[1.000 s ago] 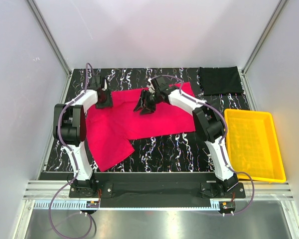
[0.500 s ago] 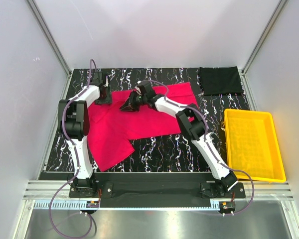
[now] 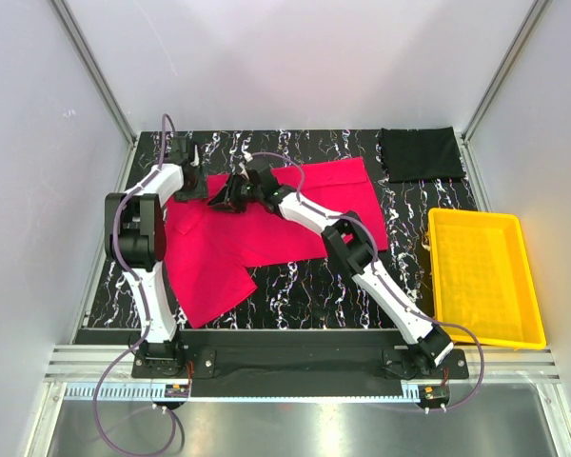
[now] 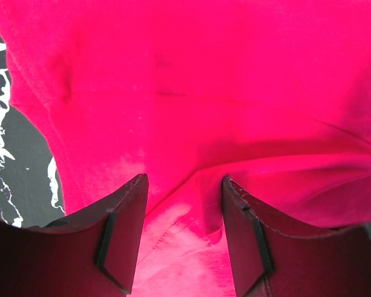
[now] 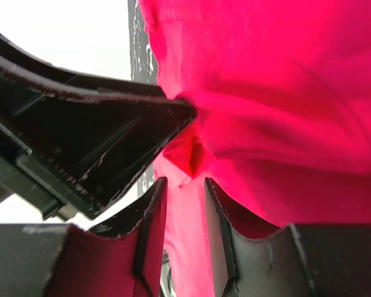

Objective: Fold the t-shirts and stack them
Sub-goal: Fold the tshirt

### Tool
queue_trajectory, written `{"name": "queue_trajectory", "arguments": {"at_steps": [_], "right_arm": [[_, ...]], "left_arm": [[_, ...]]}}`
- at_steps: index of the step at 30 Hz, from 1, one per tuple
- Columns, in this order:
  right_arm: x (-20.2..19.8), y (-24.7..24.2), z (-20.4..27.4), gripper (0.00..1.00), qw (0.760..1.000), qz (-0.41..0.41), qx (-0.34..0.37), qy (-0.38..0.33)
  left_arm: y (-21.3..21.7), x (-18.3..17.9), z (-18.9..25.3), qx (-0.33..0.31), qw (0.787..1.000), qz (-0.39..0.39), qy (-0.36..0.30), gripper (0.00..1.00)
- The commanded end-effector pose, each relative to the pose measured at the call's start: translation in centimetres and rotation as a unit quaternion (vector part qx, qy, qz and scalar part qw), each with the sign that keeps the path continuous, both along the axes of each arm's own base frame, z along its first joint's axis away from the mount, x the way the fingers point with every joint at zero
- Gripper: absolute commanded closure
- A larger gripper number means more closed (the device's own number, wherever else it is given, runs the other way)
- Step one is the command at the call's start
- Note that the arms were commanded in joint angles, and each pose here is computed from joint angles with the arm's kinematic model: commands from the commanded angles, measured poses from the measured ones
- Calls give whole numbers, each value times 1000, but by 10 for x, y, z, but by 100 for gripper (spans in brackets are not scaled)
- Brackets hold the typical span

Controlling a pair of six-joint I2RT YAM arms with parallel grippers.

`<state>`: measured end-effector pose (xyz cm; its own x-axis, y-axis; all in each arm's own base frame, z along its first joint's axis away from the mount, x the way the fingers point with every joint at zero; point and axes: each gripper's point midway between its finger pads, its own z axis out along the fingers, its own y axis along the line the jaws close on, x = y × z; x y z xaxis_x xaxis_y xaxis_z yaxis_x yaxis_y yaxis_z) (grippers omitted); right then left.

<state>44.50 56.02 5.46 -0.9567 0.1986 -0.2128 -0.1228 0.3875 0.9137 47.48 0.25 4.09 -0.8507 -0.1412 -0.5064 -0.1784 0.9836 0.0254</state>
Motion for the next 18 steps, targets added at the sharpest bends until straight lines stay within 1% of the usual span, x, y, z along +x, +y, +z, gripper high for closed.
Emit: {"name": "queue_trajectory", "arguments": {"at_steps": [1,6,8,11,15,16,18], "right_arm": [[13,9,4,62,999,-22,9,-33],[18,9,-4,62,999,-39,3,-34],[19,5,-14,61,998,-49,-15,-25],[24,5,-15,60,998,-56,-16,-32],[29,7,-17,60,997,-64,-16,-39],[30,6,-19,60,997,-67,-16,-36],[30,10,-18,62,997,-66,-9,-35]], "left_arm": [[7,1,25,-8,1000,7,-29,45],[7,0,23,-14,1000,5,-27,45],[5,0,23,-18,999,2,-27,45],[2,-1,27,-25,999,-1,-31,44],[-10,-5,37,-56,998,-10,-40,39],[-10,-6,47,-60,997,-5,-50,38],[-11,-11,51,-63,997,0,-53,37]]}}
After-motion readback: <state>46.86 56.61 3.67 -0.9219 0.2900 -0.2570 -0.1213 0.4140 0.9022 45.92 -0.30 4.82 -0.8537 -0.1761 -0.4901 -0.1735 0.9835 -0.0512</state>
